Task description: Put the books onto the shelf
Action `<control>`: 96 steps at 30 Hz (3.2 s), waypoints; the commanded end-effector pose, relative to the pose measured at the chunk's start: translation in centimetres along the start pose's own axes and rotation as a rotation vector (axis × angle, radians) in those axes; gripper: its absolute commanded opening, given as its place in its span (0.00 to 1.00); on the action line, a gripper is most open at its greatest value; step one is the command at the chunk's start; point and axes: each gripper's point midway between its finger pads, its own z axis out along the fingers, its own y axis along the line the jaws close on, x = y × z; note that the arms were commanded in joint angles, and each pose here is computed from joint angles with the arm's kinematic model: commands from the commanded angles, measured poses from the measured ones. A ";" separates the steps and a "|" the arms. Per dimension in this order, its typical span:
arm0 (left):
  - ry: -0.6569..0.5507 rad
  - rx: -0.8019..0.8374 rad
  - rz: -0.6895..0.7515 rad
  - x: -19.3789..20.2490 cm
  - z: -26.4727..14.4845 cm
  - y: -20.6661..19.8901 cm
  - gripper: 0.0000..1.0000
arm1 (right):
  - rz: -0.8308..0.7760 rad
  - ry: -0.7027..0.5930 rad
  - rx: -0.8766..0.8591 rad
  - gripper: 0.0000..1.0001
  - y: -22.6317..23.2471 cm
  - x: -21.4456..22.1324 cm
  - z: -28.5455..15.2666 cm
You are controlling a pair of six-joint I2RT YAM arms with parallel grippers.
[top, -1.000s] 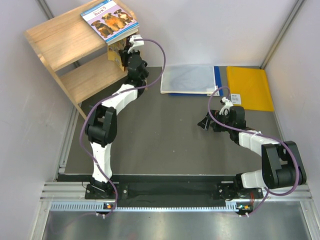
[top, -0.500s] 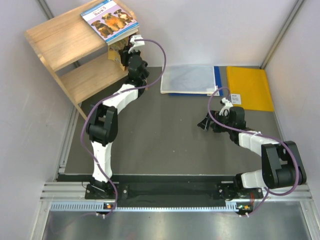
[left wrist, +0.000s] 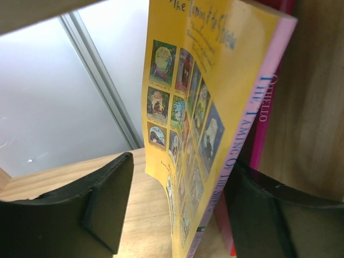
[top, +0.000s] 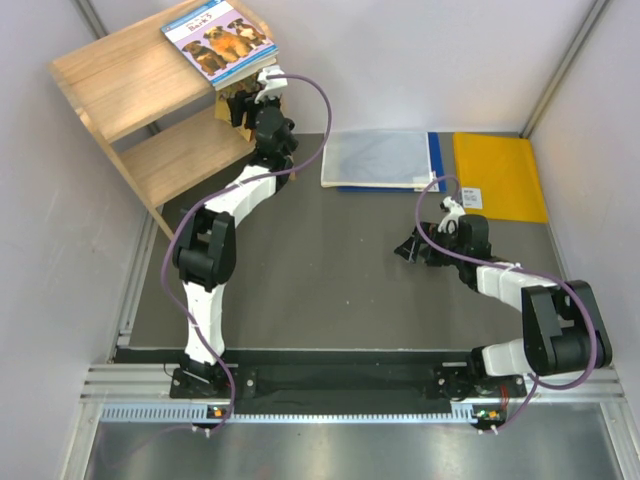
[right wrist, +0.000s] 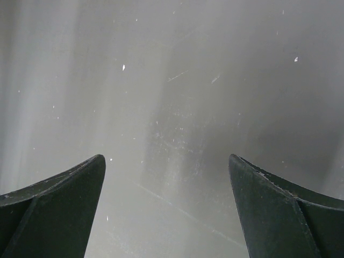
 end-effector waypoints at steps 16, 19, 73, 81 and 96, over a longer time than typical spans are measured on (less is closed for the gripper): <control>-0.073 0.040 -0.047 -2.6 -2.5 -1.7 0.99 | -0.016 -0.035 -0.043 0.96 0.9 -0.7 0.3; -0.080 0.040 -0.053 -3.1 -2.9 -1.5 0.99 | -0.013 -0.032 -0.043 0.96 0.8 -0.5 0.3; 0.149 -0.138 -0.201 0.4 -11.3 10.9 0.00 | -0.005 -0.034 -0.068 0.96 0.9 0.1 0.5; 0.128 -0.208 -0.108 1.7 -8.4 9.6 0.00 | -0.006 -0.035 -0.068 0.96 0.9 0.2 0.4; 0.134 -0.274 -0.006 3.3 -3.8 6.7 0.00 | -0.007 -0.031 -0.063 0.96 0.8 0.3 0.4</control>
